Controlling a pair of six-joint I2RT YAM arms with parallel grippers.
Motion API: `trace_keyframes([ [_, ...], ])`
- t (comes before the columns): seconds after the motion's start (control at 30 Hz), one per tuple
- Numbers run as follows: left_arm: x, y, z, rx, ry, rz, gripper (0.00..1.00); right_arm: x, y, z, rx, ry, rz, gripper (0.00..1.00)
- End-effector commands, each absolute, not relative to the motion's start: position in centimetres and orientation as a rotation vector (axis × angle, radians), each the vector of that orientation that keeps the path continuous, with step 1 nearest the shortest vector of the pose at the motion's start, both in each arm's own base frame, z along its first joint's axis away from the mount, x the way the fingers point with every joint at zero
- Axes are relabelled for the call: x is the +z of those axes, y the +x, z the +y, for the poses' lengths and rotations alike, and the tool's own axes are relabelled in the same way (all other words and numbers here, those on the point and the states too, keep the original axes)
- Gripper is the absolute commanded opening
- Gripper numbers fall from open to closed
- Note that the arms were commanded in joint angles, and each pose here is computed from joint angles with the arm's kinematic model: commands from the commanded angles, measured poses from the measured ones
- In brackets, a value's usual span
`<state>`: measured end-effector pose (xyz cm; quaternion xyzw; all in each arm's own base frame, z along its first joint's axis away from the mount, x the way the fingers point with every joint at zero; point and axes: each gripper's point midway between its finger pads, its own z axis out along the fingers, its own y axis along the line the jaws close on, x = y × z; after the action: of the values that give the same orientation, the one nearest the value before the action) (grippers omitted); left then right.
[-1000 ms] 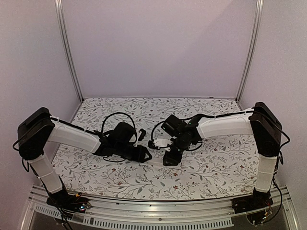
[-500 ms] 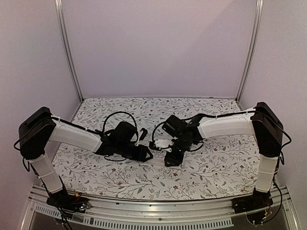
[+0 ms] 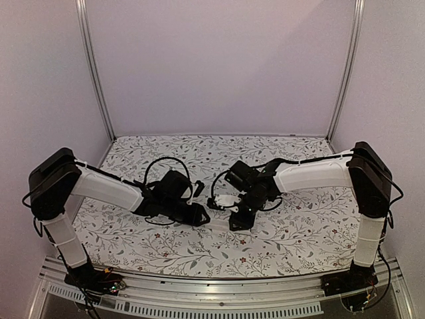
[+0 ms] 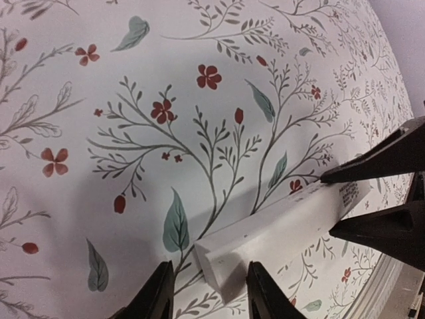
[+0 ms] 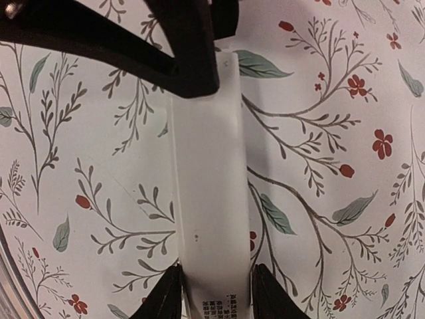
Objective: Load the batteries into the remote control
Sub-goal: Press the battery cover on the remote control.
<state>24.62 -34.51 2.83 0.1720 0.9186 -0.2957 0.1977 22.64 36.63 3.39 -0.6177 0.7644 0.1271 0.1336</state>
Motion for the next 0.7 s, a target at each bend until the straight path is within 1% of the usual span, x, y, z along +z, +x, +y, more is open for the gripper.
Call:
trace_keyframes([
  [0.0, 2.46, 24.22, -34.88, -0.811, 0.509, 2.585, 0.38, 3.78, 21.81, 36.32, 0.377, -1.805, 2.215, 0.37],
  [0.07, 2.44, 24.21, -34.92, -0.813, 0.506, 2.586, 0.39, 3.87, 21.59, 36.32, 0.371, -1.811, 2.209, 0.45],
  [0.1, 2.46, 24.25, -34.89, -0.812, 0.505, 2.585, 0.39, 3.84, 21.48, 36.30, 0.363, -1.815, 2.207, 0.46],
  [0.3, 2.68, 24.29, -34.98, -0.817, 0.503, 2.581, 0.40, 3.64, 21.73, 36.09, 0.318, -1.810, 2.206, 0.47],
  [0.43, 2.73, 24.35, -34.99, -0.816, 0.502, 2.578, 0.40, 3.64, 22.24, 35.86, 0.271, -1.798, 2.205, 0.44],
  [0.67, 3.10, 24.43, -35.01, -0.827, 0.492, 2.568, 0.40, 3.53, 22.18, 35.79, 0.270, -1.803, 2.208, 0.51],
])
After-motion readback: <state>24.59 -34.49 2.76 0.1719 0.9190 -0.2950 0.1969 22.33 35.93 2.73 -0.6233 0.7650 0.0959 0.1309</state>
